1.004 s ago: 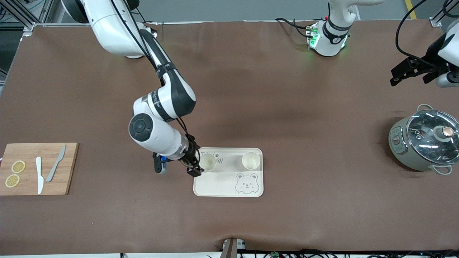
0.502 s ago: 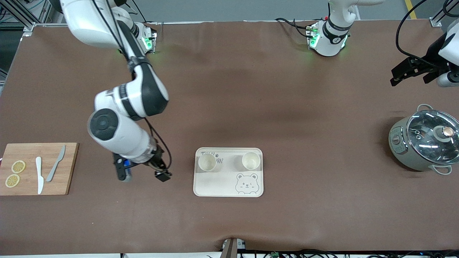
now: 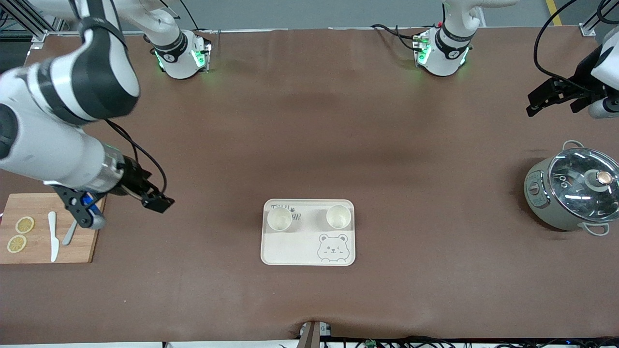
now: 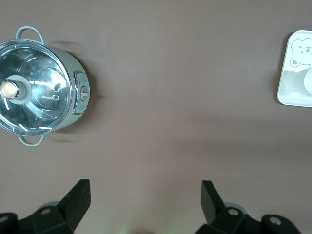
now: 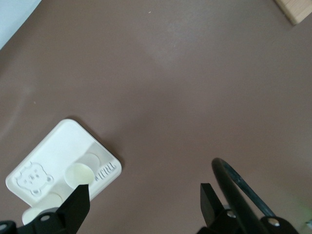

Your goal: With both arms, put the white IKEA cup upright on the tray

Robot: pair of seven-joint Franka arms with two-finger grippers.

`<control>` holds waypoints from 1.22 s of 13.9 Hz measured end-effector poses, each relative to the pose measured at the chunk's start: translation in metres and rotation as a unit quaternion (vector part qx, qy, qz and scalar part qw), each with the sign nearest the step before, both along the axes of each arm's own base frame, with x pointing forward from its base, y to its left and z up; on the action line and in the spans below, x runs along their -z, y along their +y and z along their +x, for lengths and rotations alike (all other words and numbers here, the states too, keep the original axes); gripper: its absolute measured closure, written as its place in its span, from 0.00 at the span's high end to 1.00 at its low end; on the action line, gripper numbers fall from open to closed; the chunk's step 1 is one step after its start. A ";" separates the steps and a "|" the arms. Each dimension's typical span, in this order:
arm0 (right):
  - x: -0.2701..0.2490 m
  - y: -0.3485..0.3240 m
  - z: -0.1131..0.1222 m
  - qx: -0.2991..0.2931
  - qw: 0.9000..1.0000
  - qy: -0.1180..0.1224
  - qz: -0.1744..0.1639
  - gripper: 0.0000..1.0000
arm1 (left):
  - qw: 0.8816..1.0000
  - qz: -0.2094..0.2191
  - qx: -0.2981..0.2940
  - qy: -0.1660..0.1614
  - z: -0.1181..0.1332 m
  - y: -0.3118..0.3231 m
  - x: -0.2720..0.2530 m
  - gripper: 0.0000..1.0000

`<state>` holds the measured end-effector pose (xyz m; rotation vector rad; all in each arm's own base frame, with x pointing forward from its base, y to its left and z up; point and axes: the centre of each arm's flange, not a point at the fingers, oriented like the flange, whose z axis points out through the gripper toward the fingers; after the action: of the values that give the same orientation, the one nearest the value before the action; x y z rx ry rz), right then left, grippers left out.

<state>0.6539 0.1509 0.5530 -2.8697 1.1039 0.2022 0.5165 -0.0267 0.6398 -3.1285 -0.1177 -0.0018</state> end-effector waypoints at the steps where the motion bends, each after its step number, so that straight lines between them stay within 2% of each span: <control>1: -0.012 -0.015 -0.009 -0.019 1.000 0.015 0.002 1.00 | 1.000 0.000 0.000 0.000 0.000 0.000 0.000 1.00; 3: -0.030 -0.049 -0.025 -0.055 0.998 0.041 0.008 1.00 | 1.000 0.000 0.000 0.000 0.000 0.000 0.000 1.00; 4: -0.037 -0.063 -0.029 -0.077 0.996 0.042 0.013 1.00 | 1.000 0.000 0.000 0.000 0.000 0.000 0.000 1.00; 6: -0.055 -0.095 -0.037 -0.135 0.990 0.028 0.019 1.00 | 1.000 0.000 -0.001 0.000 0.000 0.001 0.000 1.00; 9: -0.091 -0.146 -0.066 -0.219 0.975 0.025 0.005 1.00 | 1.000 0.000 -0.001 0.001 0.000 0.001 0.001 1.00; 12: -0.102 -0.169 -0.086 -0.261 0.965 0.019 -0.006 1.00 | 1.000 0.000 -0.003 -0.002 0.001 0.003 0.000 1.00; 15: -0.100 -0.215 -0.100 -0.292 0.956 0.012 0.004 1.00 | 1.000 0.000 -0.003 -0.003 0.001 0.003 0.000 1.00; 17: -0.094 -0.235 -0.106 -0.302 0.953 -0.009 0.002 1.00 | 1.000 0.000 -0.003 -0.003 0.001 0.003 0.000 1.00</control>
<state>0.5484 -0.0841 0.6474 -3.1008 0.1873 0.1994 0.5177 -0.0234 0.6398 -3.1293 -0.1272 -0.0106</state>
